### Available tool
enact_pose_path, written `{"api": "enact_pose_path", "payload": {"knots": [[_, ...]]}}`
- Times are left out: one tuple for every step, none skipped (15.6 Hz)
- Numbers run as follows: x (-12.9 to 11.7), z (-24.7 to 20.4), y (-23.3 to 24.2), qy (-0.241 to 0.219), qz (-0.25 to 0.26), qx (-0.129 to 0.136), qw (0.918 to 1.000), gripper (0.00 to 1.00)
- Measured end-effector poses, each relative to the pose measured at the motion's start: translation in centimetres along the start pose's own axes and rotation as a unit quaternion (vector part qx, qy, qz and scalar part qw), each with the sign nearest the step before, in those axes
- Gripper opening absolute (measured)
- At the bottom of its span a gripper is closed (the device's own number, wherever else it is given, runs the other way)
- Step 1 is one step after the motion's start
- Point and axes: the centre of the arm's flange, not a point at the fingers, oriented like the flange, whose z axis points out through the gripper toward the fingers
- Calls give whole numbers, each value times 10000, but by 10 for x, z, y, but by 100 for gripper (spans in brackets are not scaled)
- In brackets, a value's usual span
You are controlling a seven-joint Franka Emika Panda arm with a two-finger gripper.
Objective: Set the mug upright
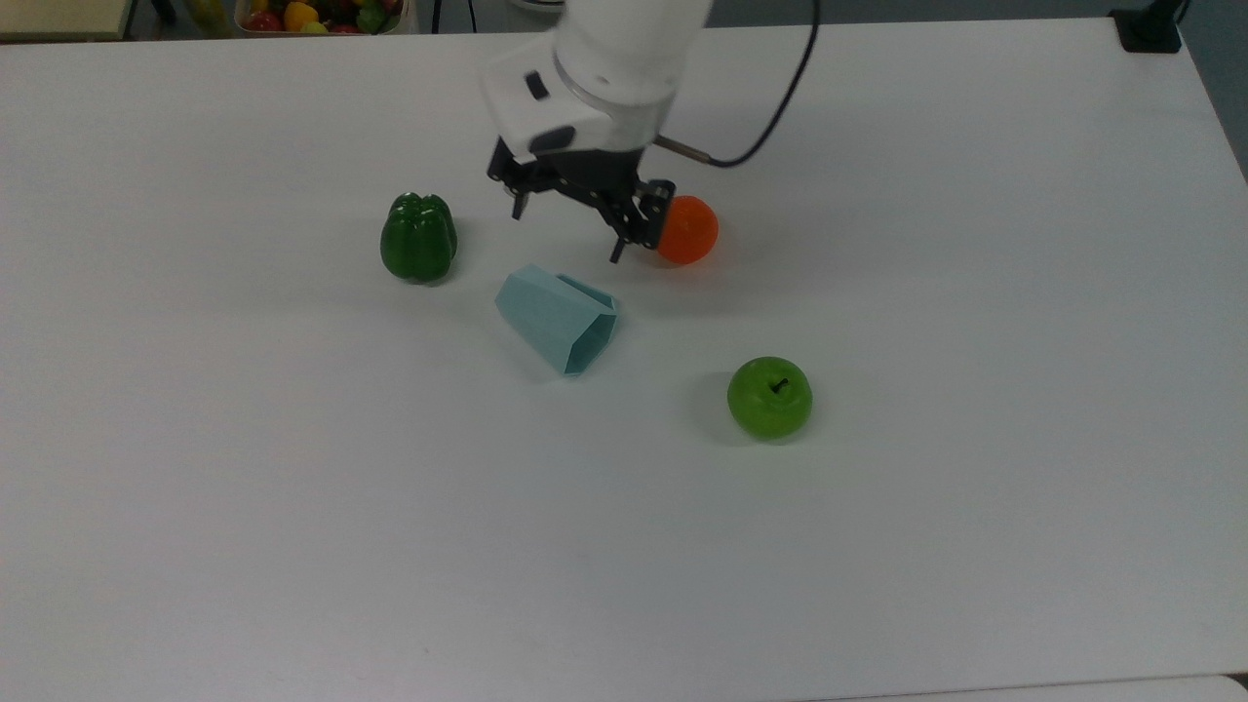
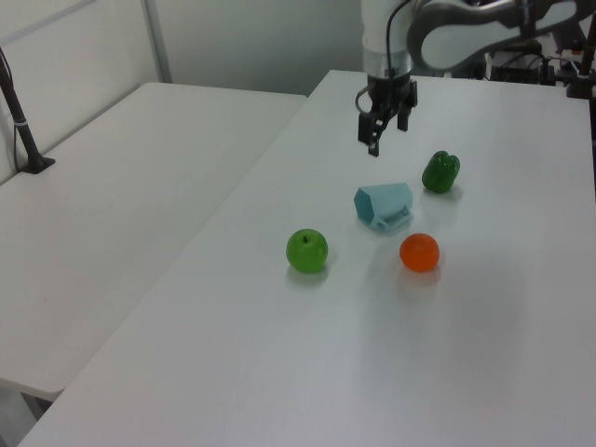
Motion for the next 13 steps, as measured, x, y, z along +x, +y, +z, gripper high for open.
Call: {"api": "enact_pose_path", "payload": {"knots": [[-1,7,-11,-34,14,-105,9999,100],[-1,14,-21,-51,28,-202,9998,100],[-1,21,-29,-55,79,-269,9996,100],[1,27,-34,-60,184,-313,9993,100],[3,32,-36,-62,336,-339,9988,100],[6,35,-37,-56,505,-351,9981,100],[8,38,-36,-52,644,-360,9973,100],[10,40,-36,-55,755,-371,9964,100],[11,44,-35,-67,889,-388,9953,100],[13,48,-34,-84,1054,-416,9935,100],[14,53,-33,-102,1195,-447,9918,100],[15,58,-32,-117,1307,-477,9902,100],[16,63,-32,-134,1379,-503,9891,100]]}}
